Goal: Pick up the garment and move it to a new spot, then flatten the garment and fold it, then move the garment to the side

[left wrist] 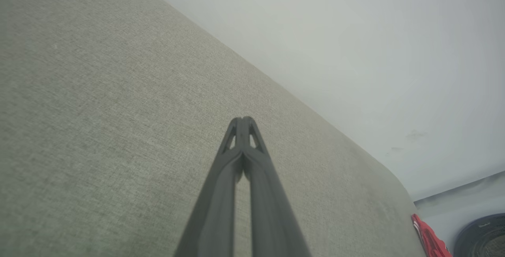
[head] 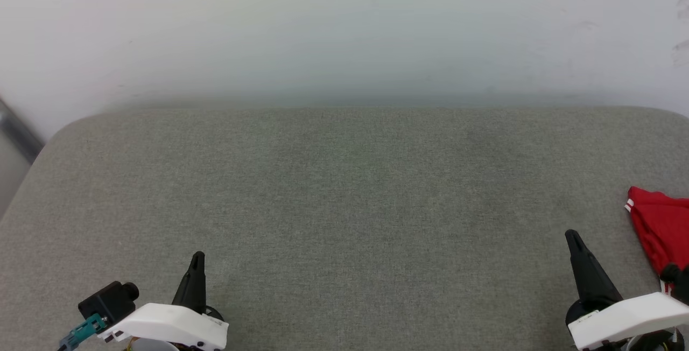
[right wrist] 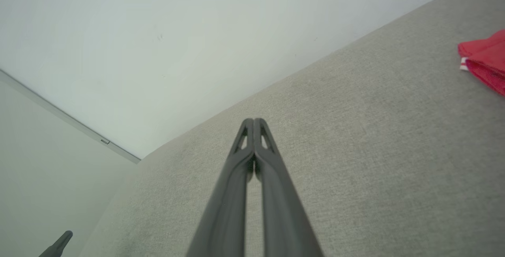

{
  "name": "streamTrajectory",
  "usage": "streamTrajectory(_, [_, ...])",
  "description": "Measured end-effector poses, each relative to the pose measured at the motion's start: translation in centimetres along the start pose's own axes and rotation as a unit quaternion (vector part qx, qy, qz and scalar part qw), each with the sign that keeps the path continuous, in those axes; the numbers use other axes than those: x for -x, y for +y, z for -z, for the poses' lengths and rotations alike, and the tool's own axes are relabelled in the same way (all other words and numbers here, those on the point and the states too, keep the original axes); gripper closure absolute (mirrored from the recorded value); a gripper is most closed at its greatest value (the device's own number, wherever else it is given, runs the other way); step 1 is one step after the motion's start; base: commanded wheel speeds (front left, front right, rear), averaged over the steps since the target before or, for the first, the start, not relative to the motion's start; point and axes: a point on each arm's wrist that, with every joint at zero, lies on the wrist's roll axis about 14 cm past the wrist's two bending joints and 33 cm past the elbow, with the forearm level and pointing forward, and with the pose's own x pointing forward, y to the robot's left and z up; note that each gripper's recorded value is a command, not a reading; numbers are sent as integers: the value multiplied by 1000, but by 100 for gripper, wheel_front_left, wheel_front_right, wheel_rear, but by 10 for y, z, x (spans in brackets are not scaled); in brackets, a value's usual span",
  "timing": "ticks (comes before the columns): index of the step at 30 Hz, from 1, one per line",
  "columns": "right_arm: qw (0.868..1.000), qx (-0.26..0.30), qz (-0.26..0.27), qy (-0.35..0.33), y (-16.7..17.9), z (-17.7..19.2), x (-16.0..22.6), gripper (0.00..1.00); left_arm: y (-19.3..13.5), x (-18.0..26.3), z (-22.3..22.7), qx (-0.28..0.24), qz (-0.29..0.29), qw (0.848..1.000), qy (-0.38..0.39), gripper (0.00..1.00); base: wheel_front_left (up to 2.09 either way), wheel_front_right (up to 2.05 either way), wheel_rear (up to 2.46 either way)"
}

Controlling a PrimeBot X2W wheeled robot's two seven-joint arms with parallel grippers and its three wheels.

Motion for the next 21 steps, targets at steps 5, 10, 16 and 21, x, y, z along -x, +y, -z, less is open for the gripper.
streamTrajectory(5, [999,-38,3,2,-3,2,0,100,1,-1,-1,36,-2,999,2,100,0,0,0])
streamTrajectory(10, [997,-72,-1,-3,-2,0,-4,100,1,-3,-1,68,-2,998,5,100,0,0,0])
streamTrajectory(16, [994,-111,1,-6,-4,0,-6,100,-1,-6,-3,106,2,994,6,100,0,0,0])
streamTrajectory(21, [990,-142,2,-8,-6,0,-7,100,-1,-8,-3,137,3,991,7,100,0,0,0])
